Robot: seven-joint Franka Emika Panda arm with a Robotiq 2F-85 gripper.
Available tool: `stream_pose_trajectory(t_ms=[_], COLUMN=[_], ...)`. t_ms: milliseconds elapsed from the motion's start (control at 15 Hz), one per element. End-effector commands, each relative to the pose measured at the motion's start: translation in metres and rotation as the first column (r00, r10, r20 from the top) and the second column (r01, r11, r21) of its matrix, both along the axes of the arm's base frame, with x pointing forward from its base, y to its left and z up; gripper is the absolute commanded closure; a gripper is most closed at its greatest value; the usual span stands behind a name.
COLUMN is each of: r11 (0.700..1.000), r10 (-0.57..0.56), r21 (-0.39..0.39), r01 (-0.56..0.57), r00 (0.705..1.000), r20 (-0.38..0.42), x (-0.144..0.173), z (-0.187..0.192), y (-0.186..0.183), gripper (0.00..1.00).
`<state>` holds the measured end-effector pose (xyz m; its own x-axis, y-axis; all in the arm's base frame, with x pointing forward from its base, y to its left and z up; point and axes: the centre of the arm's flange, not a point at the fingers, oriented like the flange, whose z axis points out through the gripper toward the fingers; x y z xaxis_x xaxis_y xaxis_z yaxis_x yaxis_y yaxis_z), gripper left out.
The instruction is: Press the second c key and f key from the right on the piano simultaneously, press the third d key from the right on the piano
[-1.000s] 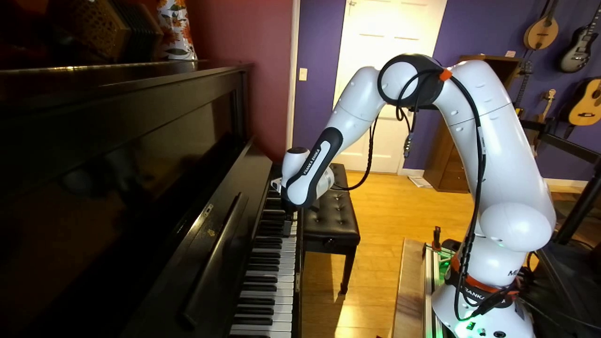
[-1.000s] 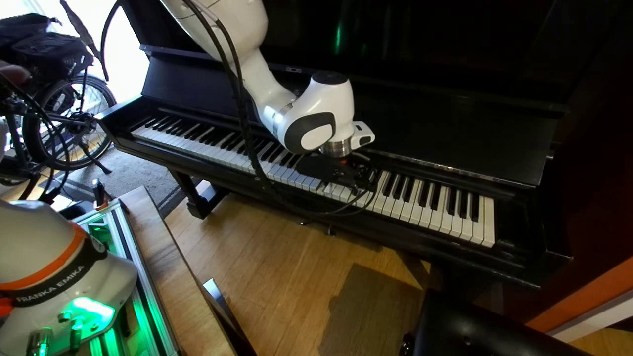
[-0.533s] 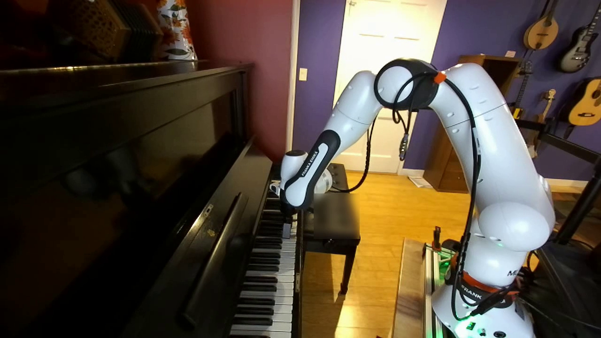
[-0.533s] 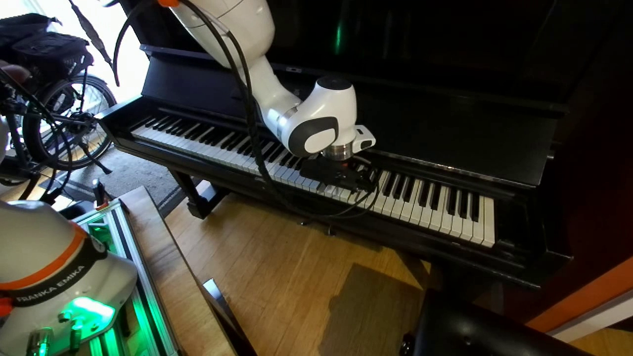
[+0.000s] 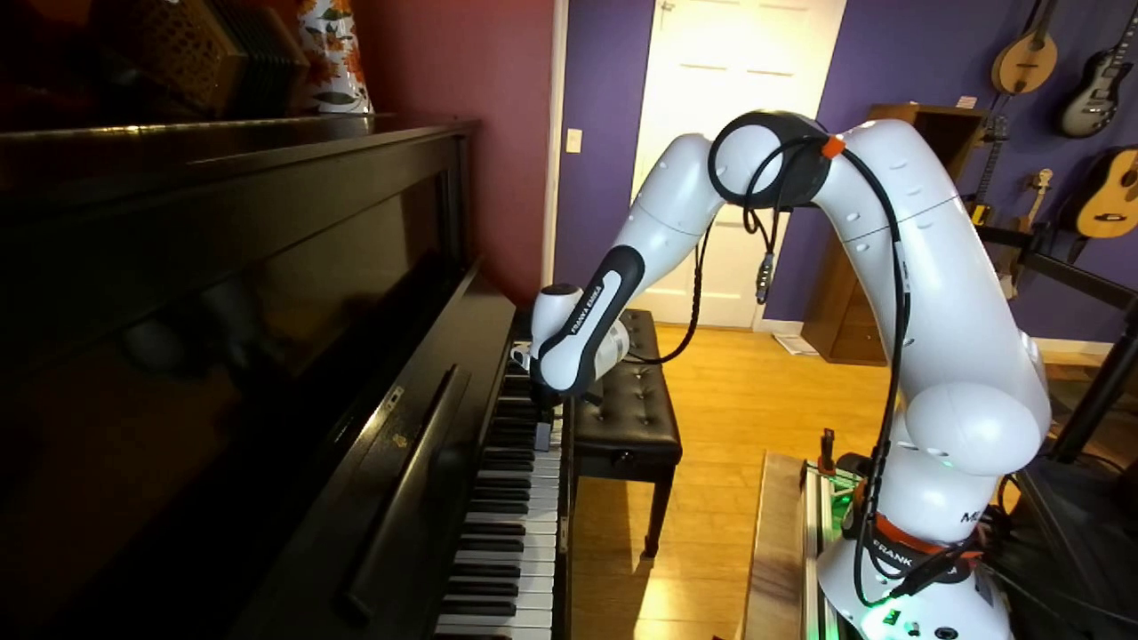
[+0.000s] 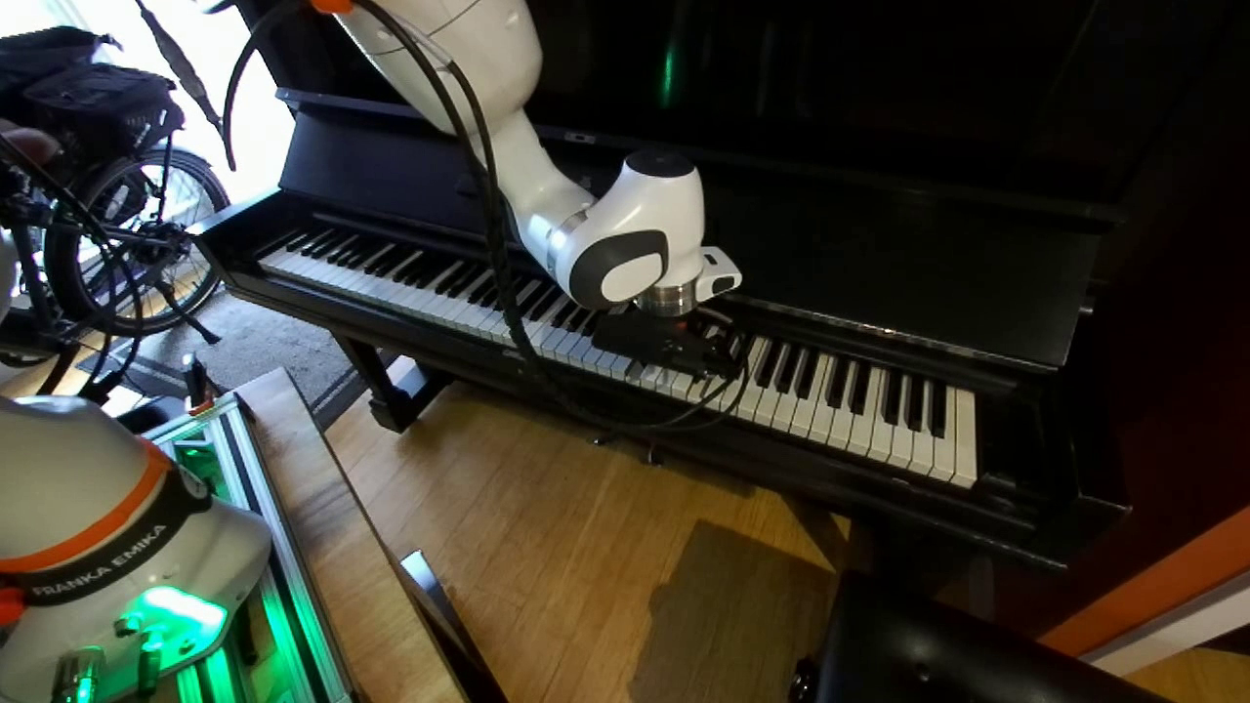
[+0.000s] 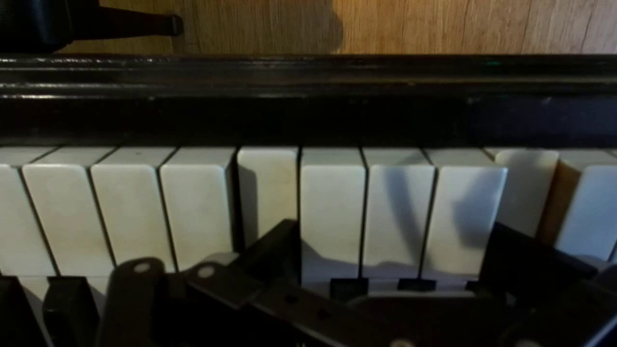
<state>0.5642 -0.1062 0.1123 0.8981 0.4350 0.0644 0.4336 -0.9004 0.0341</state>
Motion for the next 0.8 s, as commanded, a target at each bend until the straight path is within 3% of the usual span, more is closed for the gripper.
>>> stream_pose_trajectory(t_ms=[0,733], r11=[1.000,0.999], r10=[-0.013,-0.033], r21=[0.003,-0.034], r01=[0.013,0.036], r00=[1.000,0.997], r20=[-0.008,0.071], x=[-0.008,-0.060], z=[0.008,0.111], y=[-0.012,-0.009], gripper=[0.00,0.00])
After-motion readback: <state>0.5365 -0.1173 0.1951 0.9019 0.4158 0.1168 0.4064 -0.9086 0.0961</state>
